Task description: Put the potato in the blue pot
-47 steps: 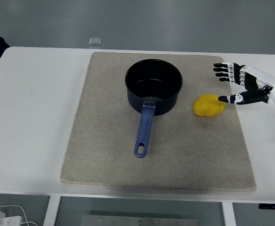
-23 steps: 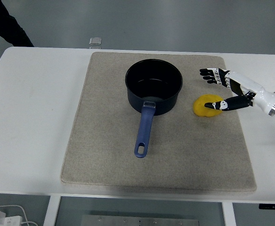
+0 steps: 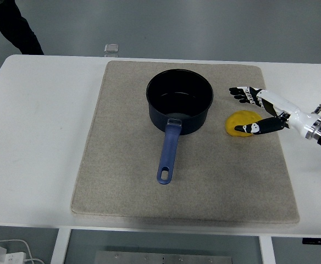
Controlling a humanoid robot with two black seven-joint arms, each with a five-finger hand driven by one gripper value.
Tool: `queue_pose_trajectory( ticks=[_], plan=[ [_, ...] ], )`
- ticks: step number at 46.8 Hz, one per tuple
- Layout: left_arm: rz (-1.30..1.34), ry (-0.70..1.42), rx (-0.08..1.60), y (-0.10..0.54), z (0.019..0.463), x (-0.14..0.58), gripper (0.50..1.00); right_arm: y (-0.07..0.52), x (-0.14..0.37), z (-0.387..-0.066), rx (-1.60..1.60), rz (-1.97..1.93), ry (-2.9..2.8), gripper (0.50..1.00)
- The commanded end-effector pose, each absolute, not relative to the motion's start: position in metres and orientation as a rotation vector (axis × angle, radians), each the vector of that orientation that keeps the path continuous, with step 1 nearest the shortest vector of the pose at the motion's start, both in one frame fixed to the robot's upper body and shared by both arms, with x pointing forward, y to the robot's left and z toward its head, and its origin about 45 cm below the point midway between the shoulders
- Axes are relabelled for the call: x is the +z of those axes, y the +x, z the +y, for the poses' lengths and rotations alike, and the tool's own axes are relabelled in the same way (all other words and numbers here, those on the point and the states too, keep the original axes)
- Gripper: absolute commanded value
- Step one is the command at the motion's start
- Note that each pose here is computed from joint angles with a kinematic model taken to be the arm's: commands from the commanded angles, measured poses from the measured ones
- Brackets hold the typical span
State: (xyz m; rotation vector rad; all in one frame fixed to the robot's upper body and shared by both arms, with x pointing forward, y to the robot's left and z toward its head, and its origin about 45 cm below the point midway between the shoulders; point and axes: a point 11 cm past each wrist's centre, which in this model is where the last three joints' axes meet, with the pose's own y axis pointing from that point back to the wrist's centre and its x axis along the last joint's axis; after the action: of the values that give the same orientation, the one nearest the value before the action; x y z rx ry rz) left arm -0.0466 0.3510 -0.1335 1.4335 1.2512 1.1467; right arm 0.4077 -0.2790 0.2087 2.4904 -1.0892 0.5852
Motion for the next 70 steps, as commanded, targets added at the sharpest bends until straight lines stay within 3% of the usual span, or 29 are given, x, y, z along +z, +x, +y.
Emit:
queue_pose_trajectory(
  ticks=[1,40,46,49,54,70],
  plan=[
    [1.254,1.433,1.147,-0.047,0.351,-0.134,0.996,0.407,0.201,-0.279,0.576,-1.085,2.48,0.928],
    [1.252,1.435,1.147,-0.047,0.351,-0.133,0.996,0.403,0.187,-0.291,0.699,-1.09,2.384,0.911],
    [1.252,1.434,1.146,-0.047,0.351,-0.133,0.996,0.403,0.187,-0.29,0.707,-1.096,2.379,0.795],
    [1.252,1.434,1.146,-0.047,0.351,-0.133,0.996,0.404,0.188,-0.291,0.715,-1.105,2.372,0.658],
    [1.252,1.434,1.146,-0.047,0.351,-0.133,0.996,0.403,0.186,-0.293,0.714,-1.108,2.367,0.5],
    [1.252,1.435,1.147,-0.047,0.351,-0.133,0.996,0.404,0.182,-0.293,0.738,-1.145,2.336,0.5]
  ],
)
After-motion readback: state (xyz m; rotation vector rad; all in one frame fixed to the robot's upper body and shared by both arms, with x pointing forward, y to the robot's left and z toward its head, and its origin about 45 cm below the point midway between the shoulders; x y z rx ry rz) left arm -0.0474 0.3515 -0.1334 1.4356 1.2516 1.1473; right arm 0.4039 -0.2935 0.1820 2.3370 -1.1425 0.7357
